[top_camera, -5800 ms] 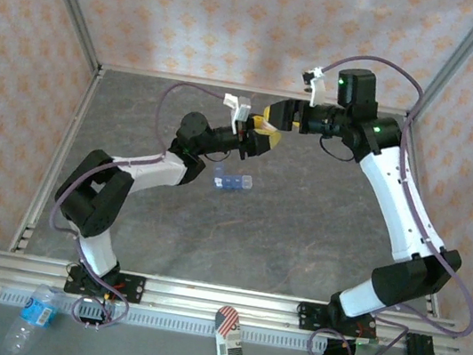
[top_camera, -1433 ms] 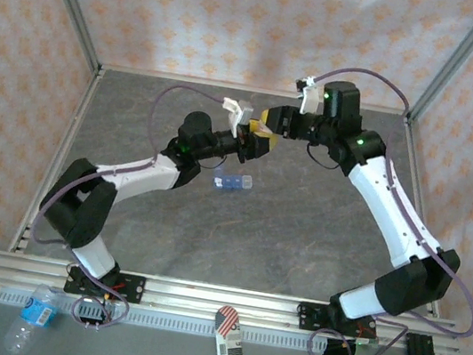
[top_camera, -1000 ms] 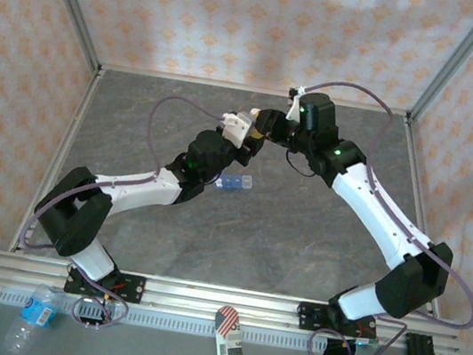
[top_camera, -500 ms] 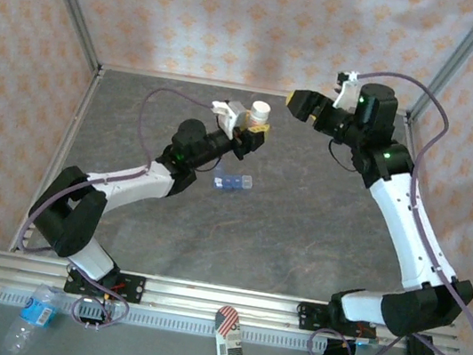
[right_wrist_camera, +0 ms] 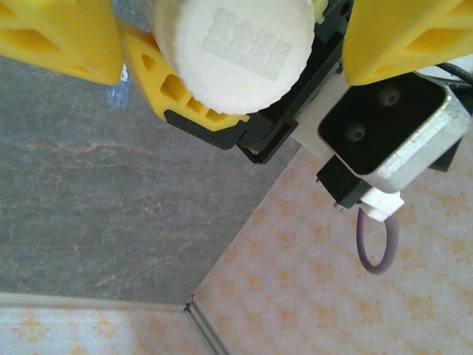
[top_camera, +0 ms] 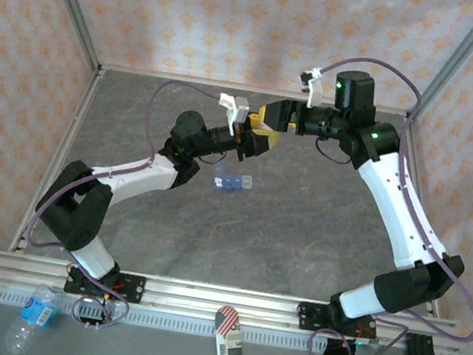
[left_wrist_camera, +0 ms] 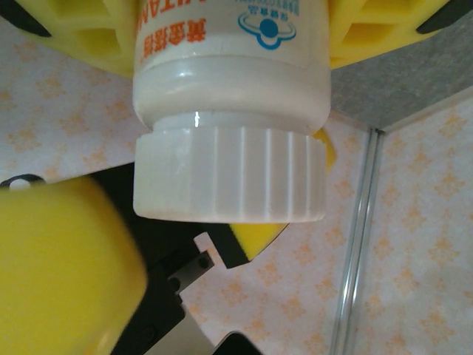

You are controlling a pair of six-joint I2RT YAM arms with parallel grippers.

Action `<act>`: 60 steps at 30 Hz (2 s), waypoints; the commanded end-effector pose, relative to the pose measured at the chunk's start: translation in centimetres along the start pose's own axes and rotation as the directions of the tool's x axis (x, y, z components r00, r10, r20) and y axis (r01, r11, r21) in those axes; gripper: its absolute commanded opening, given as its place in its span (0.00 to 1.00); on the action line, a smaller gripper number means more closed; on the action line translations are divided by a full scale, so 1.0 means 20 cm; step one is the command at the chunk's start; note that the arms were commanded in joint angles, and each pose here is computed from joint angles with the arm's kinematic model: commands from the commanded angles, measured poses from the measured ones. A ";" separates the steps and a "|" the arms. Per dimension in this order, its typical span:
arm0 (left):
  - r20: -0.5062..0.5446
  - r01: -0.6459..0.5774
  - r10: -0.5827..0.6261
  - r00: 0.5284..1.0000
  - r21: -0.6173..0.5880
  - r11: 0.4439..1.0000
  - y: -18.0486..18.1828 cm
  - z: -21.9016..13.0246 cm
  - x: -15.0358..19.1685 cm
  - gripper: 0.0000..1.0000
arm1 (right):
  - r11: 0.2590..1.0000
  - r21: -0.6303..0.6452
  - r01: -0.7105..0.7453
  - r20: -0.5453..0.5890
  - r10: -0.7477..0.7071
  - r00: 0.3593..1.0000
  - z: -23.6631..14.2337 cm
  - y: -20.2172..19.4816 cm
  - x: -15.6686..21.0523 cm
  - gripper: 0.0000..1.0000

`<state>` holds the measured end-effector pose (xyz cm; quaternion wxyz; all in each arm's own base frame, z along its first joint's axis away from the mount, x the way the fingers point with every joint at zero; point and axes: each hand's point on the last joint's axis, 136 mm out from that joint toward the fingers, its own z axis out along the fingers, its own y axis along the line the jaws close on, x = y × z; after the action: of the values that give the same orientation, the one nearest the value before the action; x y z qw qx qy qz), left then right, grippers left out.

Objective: Sort the pills into containers

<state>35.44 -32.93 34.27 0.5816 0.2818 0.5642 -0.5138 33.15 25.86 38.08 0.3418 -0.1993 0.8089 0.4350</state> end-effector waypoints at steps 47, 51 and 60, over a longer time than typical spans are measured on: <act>-0.193 -0.173 0.097 0.976 -0.425 0.888 0.13 -0.48 0.24 1.00 | 0.793 0.578 -0.192 0.351 -0.029 0.936 0.02 -0.70 0.10 0.13; -0.189 -0.151 0.047 0.981 -0.585 0.797 0.23 -0.59 0.20 1.00 | 0.734 0.650 -0.197 0.371 -0.080 0.925 0.01 -0.87 0.19 0.12; -0.139 -0.090 -0.015 0.990 -0.716 0.692 0.29 -0.68 0.10 1.00 | 0.642 0.725 -0.249 0.414 -0.116 0.903 0.05 -1.16 0.43 0.13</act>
<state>35.13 -21.02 26.61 0.6037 0.1195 0.7513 -0.2383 40.37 15.11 16.94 0.4865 0.0596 0.8644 0.1125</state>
